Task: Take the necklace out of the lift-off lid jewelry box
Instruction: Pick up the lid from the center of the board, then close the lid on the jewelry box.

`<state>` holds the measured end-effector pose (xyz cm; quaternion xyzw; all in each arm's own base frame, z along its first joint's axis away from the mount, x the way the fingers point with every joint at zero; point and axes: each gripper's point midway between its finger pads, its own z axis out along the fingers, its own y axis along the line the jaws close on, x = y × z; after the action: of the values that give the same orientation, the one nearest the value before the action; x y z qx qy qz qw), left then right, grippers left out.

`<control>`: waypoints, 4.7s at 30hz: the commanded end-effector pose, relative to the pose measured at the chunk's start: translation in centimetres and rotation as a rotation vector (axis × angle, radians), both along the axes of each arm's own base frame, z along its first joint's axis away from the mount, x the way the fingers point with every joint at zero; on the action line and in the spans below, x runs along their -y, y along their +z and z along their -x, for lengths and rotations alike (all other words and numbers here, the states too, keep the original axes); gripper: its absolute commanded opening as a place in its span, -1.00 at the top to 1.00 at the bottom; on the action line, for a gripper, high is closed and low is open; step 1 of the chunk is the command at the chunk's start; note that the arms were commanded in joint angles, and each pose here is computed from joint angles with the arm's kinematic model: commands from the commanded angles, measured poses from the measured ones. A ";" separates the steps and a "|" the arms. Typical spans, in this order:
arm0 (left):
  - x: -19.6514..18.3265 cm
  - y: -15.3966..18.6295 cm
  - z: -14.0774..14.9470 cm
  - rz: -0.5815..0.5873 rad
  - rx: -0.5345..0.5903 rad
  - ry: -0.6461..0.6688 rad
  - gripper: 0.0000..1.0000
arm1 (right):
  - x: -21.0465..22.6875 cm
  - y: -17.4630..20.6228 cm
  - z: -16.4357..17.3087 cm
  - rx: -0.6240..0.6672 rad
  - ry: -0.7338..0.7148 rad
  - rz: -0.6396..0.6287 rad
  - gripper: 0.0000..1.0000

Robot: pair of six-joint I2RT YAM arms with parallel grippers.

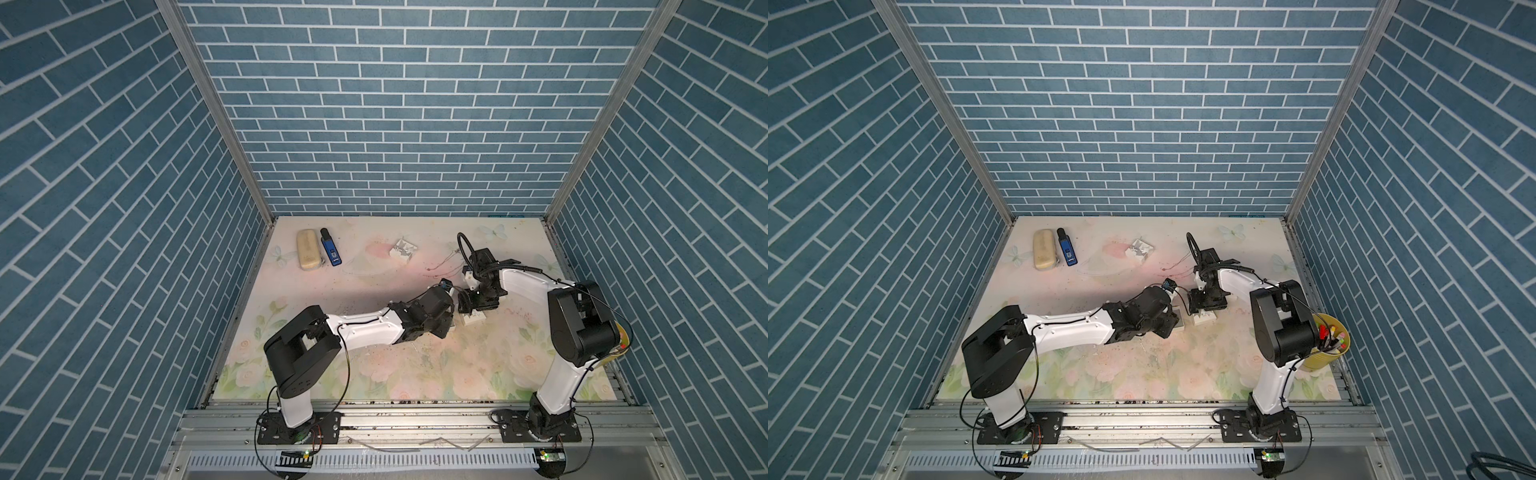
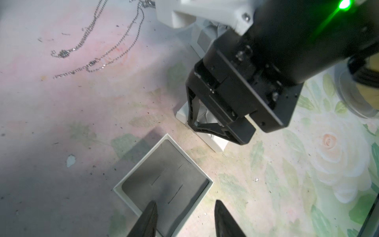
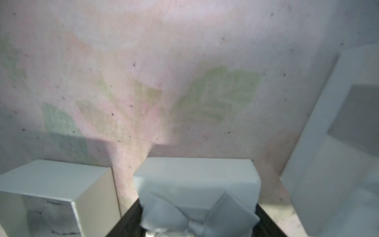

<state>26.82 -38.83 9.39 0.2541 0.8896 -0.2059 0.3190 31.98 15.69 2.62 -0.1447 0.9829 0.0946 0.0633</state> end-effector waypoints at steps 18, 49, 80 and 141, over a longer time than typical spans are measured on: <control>-6.1 -3.1 -0.7 0.149 -0.145 0.180 0.11 | -0.9 5.1 2.2 0.033 -0.065 -0.137 -0.14; -3.5 -6.6 -1.0 0.326 -0.303 0.200 0.61 | -8.7 3.6 3.4 -0.066 -0.045 -0.287 -0.19; -2.3 -5.9 0.1 0.378 -0.308 0.182 0.66 | -6.8 4.8 3.5 -0.018 -0.147 -0.201 -0.26; -2.1 -5.9 -1.3 0.355 -0.309 0.194 0.66 | -6.5 3.2 3.2 -0.078 0.051 -0.236 -0.44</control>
<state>27.81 -36.62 3.97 0.0754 0.8961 -0.3663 0.2391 28.97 21.91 6.63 -0.1498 0.9655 0.2085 0.0443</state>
